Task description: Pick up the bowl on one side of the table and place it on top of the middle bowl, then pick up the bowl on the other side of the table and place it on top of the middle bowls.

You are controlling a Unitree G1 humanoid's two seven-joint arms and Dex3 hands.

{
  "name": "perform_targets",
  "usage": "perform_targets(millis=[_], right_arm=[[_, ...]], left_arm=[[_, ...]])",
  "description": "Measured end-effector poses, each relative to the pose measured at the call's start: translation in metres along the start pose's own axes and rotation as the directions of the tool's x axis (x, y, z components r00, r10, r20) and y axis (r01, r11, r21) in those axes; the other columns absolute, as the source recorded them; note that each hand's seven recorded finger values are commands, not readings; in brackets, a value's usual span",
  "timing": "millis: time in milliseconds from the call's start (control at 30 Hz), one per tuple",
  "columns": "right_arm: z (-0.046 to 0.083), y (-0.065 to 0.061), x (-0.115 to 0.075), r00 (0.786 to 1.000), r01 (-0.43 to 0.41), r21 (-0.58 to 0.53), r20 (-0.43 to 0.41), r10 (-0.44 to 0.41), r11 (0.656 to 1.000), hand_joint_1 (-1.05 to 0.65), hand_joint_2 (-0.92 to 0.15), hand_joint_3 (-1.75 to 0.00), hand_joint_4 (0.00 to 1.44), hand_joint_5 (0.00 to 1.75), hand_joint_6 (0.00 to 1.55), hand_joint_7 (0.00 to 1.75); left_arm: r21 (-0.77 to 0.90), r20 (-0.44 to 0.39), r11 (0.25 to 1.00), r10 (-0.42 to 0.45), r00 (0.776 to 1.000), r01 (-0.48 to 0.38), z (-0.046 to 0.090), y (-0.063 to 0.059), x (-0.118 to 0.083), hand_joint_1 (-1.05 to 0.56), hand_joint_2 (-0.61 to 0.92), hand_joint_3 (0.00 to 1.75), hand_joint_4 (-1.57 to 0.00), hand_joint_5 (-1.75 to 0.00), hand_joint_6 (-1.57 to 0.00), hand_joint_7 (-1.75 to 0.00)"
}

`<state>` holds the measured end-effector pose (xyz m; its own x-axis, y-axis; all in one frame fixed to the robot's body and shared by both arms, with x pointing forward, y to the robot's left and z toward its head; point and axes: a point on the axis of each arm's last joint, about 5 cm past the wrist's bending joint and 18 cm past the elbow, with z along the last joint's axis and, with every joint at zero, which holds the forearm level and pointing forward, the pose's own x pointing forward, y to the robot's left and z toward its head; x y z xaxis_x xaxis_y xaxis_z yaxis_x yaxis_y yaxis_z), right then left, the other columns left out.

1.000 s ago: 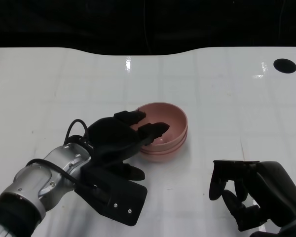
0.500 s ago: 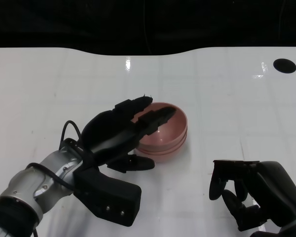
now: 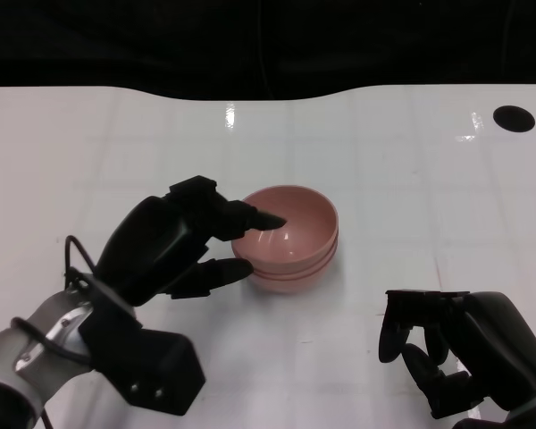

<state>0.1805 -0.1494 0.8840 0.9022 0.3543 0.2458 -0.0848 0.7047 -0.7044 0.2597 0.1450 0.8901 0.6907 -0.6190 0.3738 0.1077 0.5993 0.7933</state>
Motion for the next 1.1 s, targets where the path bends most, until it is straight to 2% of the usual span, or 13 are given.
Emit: perform_targets(millis=[67, 100, 233, 433, 533, 733, 867, 1100], right_arm=[[0.000, 0.000, 0.000, 1.000, 0.000, 0.001, 0.000, 0.000, 1.000, -0.09, -0.17, -1.53, 0.95, 1.75, 0.87, 1.41], [0.000, 0.000, 0.000, 1.000, 0.000, 0.001, 0.000, 0.000, 1.000, -0.09, -0.18, -1.53, 0.95, 1.75, 0.87, 1.41], [0.000, 0.000, 0.000, 1.000, 0.000, -0.002, 0.000, 0.000, 1.000, -0.09, -0.18, -1.53, 0.95, 1.75, 0.87, 1.41], [0.000, 0.000, 0.000, 1.000, -0.001, -0.002, 0.000, 0.001, 1.000, -0.09, -0.18, -1.53, 0.95, 1.75, 0.87, 1.41], [0.000, 0.000, 0.000, 1.000, -0.003, -0.001, 0.001, 0.003, 1.000, -0.08, -0.18, -1.53, 0.95, 1.75, 0.87, 1.41], [0.000, -0.001, 0.000, 1.000, -0.001, -0.001, 0.000, 0.001, 1.000, -0.08, -0.18, -1.53, 0.95, 1.75, 0.87, 1.41], [0.000, -0.001, 0.000, 1.000, -0.001, -0.002, 0.000, 0.001, 1.000, -0.08, -0.19, -1.53, 0.95, 1.75, 0.87, 1.41], [0.000, -0.001, 0.000, 1.000, -0.004, -0.001, -0.002, 0.004, 1.000, -0.09, -0.19, -1.53, 0.95, 1.75, 0.86, 1.42]], left_arm=[[-0.017, 0.006, 1.000, 0.024, 1.000, -0.024, -0.001, 0.002, -0.004, -0.14, 0.89, 0.33, -0.57, -1.28, -0.74, -0.67], [-0.023, 0.009, 0.999, 0.037, 0.999, -0.037, -0.001, 0.003, -0.007, -0.12, 0.84, 0.43, -0.60, -1.31, -0.73, -0.76], [-0.063, 0.030, 0.993, 0.101, 0.994, -0.099, 0.000, 0.006, -0.017, -0.10, 0.63, 0.82, -0.68, -1.35, -0.73, -0.94], [-0.138, 0.000, 0.965, 0.227, 0.974, -0.224, 0.000, 0.010, -0.036, -0.04, 0.37, 1.32, -0.78, -1.60, -0.81, -1.17], [-0.192, -0.025, 0.946, 0.262, 0.965, -0.262, 0.001, 0.010, -0.044, -0.03, 0.32, 1.46, -0.79, -1.64, -0.82, -1.25], [-0.299, -0.075, 0.925, 0.221, 0.973, -0.233, 0.010, 0.011, -0.061, -0.06, 0.29, 1.53, -0.83, -1.66, -0.84, -1.37], [-0.326, -0.116, 0.924, 0.173, 0.978, -0.202, 0.016, 0.013, -0.071, -0.04, 0.33, 1.47, -0.84, -1.67, -0.84, -1.40], [-0.420, -0.250, 0.891, 0.070, 0.966, -0.173, 0.025, 0.021, -0.084, -0.04, 0.39, 1.40, -0.88, -1.72, -0.82, -1.52]])
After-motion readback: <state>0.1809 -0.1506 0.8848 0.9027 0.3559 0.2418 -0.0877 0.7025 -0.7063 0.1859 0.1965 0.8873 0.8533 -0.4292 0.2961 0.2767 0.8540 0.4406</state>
